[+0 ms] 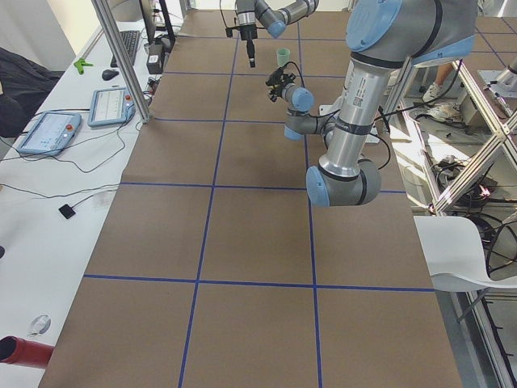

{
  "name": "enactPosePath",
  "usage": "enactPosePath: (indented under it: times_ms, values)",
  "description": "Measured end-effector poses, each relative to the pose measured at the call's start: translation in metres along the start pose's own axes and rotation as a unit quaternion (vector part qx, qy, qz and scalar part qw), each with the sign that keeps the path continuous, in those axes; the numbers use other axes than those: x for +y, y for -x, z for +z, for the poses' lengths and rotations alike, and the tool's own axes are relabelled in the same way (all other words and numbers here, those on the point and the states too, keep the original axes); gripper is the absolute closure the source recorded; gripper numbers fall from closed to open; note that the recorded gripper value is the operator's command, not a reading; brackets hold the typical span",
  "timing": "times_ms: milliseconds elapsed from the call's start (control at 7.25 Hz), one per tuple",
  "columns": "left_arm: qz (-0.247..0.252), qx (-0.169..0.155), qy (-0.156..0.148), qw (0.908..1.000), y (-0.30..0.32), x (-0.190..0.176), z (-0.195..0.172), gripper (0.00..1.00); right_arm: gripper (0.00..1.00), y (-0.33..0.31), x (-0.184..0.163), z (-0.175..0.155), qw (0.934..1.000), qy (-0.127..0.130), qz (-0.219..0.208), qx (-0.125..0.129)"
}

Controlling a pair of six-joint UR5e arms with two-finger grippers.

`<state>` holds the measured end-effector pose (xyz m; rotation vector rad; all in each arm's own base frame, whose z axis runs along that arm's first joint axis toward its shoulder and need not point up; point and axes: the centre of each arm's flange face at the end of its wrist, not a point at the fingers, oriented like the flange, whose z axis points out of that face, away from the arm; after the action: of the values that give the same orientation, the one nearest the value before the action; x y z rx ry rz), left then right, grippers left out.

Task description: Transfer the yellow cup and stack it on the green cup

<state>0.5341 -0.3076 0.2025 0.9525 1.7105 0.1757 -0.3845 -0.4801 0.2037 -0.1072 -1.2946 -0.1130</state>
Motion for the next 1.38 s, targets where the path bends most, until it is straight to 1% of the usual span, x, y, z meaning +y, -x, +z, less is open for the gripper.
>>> enactPosePath:
  times_ms: [138, 276, 414, 552, 828, 966, 1103, 1379]
  values:
    - [0.008, 0.010, 0.004, 0.9999, -0.004, 0.000, 0.002, 0.86, 0.02, 0.002, 0.003, 0.003, 0.9999, 0.014, 0.007, -0.004]
    - [0.031, 0.023, 0.010, 0.9992, -0.010, -0.001, 0.006, 0.86, 0.02, 0.003, 0.005, 0.005, 0.9995, 0.030, 0.012, -0.008]
    - [0.050, 0.031, 0.014, 0.9982, -0.013, -0.003, 0.010, 0.86, 0.05, 0.003, 0.007, 0.009, 0.9989, 0.043, 0.015, -0.010]
    - [0.059, 0.035, 0.015, 0.9976, -0.014, -0.005, 0.012, 0.86, 0.06, 0.004, 0.010, 0.014, 0.9981, 0.058, 0.019, -0.011]
    - [0.067, 0.036, 0.018, 0.9969, -0.006, -0.013, 0.012, 0.86, 0.07, 0.005, 0.015, 0.015, 0.9941, 0.101, 0.036, -0.017]
    - [0.070, 0.035, 0.019, 0.9967, -0.001, -0.019, 0.011, 0.86, 0.10, 0.005, 0.017, 0.014, 0.9924, 0.114, 0.040, -0.020]
    - [0.072, 0.033, 0.019, 0.9967, 0.003, -0.023, 0.010, 0.86, 0.14, 0.005, 0.018, 0.014, 0.9913, 0.123, 0.043, -0.022]
    - [0.073, 0.031, 0.020, 0.9966, 0.007, -0.025, 0.010, 0.86, 0.19, 0.003, 0.018, 0.015, 0.9904, 0.128, 0.048, -0.021]
